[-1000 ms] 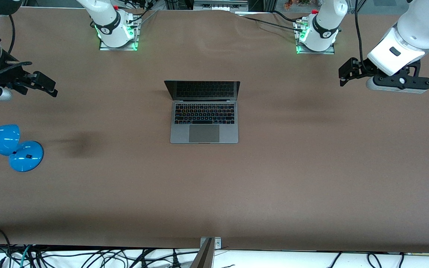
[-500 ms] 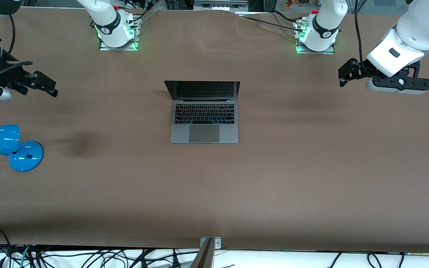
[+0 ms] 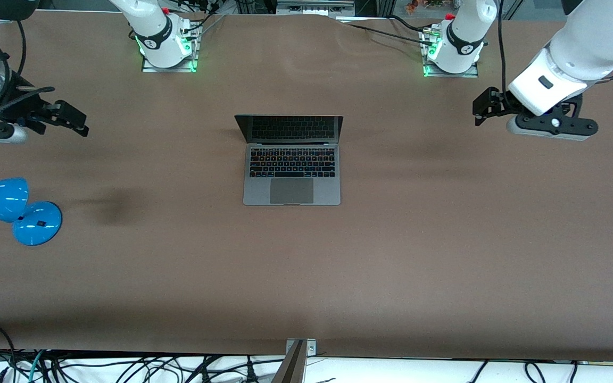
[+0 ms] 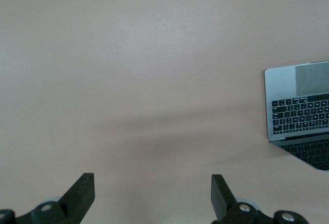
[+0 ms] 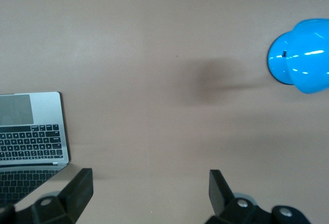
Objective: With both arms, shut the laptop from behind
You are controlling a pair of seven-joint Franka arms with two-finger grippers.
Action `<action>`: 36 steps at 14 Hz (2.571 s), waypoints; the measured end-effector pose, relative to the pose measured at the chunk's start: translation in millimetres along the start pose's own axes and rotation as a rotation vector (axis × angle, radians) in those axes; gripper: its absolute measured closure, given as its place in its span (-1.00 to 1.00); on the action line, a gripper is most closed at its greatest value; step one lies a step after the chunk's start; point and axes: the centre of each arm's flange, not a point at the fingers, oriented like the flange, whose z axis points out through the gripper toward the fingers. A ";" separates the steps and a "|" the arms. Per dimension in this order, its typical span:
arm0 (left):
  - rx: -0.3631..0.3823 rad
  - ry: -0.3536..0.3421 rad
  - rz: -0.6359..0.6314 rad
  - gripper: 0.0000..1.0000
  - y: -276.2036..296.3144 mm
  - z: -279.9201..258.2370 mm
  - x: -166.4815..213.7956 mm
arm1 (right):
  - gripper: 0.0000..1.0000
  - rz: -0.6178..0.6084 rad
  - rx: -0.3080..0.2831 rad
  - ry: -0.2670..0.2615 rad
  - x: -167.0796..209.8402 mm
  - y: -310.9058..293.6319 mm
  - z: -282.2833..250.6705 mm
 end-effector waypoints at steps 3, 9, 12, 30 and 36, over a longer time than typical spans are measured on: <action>-0.037 -0.012 0.011 -1.00 11.7 6.1 8.2 | -1.00 -0.049 -0.003 -0.019 -5.2 -27.4 3.8; -0.051 -0.053 -0.031 -1.00 64.3 27.8 18.6 | -1.00 -0.266 -0.022 -0.065 -39.5 -149.2 24.8; -0.043 -0.084 -0.070 -1.00 105.6 48.3 24.2 | -0.98 -0.279 -0.025 -0.084 -62.4 -204.2 36.0; 0.080 -0.250 -0.095 -0.88 326.2 165.0 -52.4 | 0.68 -0.160 -0.004 -0.251 -109.6 -306.5 119.2; -0.005 -0.419 -0.175 0.37 330.8 195.5 -62.5 | 0.98 -0.130 0.023 -0.414 -123.2 -308.3 175.0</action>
